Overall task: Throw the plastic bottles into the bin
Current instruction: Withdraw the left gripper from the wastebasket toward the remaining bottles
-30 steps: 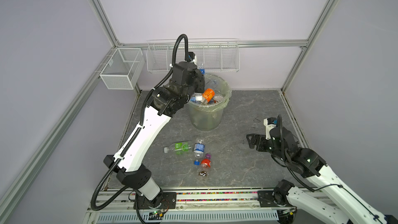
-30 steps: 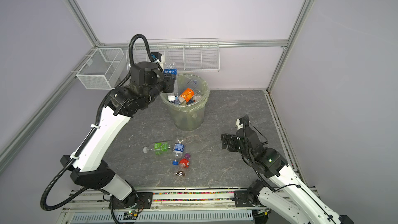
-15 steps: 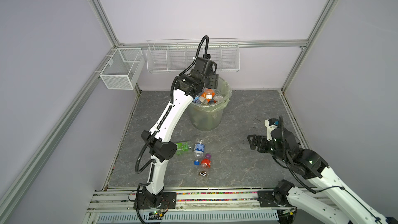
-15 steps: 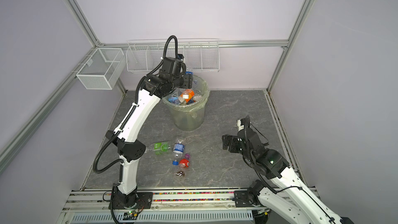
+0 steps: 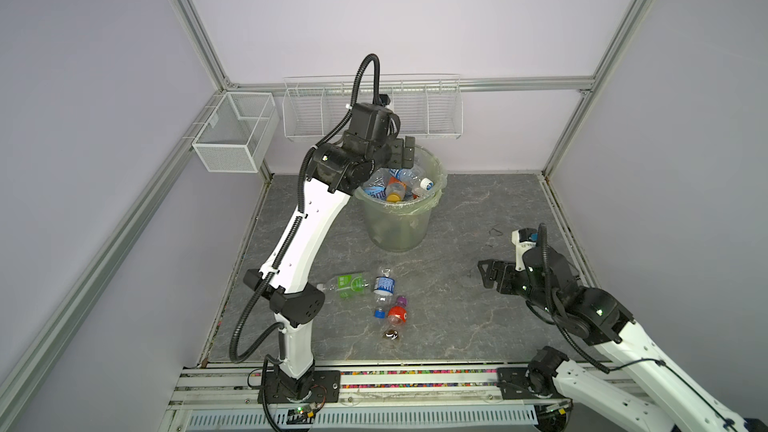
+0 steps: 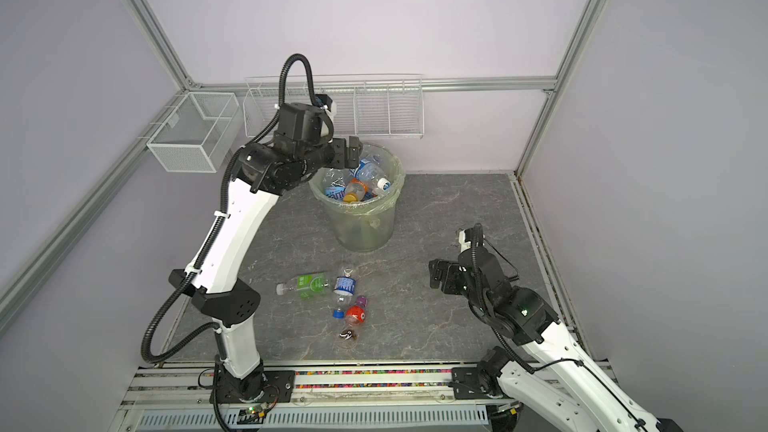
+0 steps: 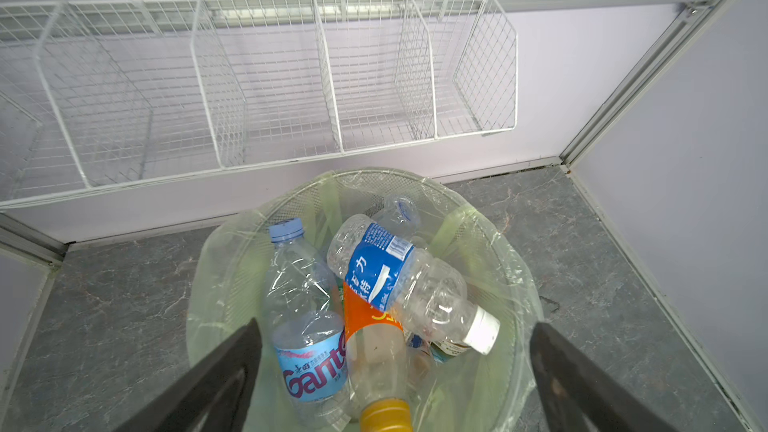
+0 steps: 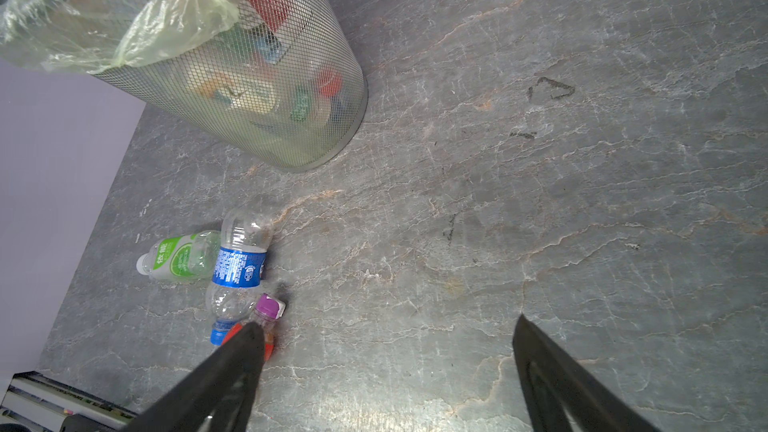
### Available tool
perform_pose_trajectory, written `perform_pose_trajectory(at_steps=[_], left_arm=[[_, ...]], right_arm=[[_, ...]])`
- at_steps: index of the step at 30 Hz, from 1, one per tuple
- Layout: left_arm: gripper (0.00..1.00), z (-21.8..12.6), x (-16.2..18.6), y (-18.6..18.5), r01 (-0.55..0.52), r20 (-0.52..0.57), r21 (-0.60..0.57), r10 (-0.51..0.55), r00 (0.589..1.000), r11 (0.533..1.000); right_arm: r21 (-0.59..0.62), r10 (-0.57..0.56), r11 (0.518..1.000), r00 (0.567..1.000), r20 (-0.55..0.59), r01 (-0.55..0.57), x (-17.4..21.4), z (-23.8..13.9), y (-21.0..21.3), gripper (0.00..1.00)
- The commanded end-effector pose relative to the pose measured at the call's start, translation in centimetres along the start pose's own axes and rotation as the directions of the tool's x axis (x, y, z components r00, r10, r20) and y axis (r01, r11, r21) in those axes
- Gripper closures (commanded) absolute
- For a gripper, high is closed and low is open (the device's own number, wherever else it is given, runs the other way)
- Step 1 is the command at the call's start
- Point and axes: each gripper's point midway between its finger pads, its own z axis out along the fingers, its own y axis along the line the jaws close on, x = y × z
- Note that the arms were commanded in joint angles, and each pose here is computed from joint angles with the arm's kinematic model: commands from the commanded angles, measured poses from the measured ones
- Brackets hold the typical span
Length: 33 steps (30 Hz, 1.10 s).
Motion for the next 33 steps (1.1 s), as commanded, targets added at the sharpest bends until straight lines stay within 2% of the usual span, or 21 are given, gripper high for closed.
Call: perform_pose_trajectory(at_steps=[1,8,16,29,33], left_arm=[[0.01,-1.1,0.5,0.2,0.007,-0.004,0.006,-0.007,1.0,1.0],[0.01,-4.4,1.1,1.0,0.059,0.032,0.029,-0.06,0.998,0.998],[0.01,-8.0,4.7,3.2,0.129,0.063,0.011,-0.13,0.99,0.992],[0.01,-9.3,15.2,6.4,0.227,-0.046,-0.037,-0.229,0.972,0.973],[0.01,-9.4,18.1,7.5,0.263,-0.076,-0.064,-0.268,0.96,0.963]], right_arm=[[-0.014,0.023,1.0,1.0,0.008,-0.022,-0.3,-0.3,0.3,0.05],[-0.018,0.021,1.0,1.0,-0.02,-0.021,0.3,0.1,0.4,0.03],[-0.041,0.035,0.998,0.997,-0.072,-0.038,1.7,1.0,0.7,0.0],[-0.103,0.089,0.989,0.981,-0.173,-0.108,5.0,3.0,1.9,0.0],[-0.099,0.071,0.991,0.977,-0.2,-0.092,6.5,3.9,2.6,0.0]])
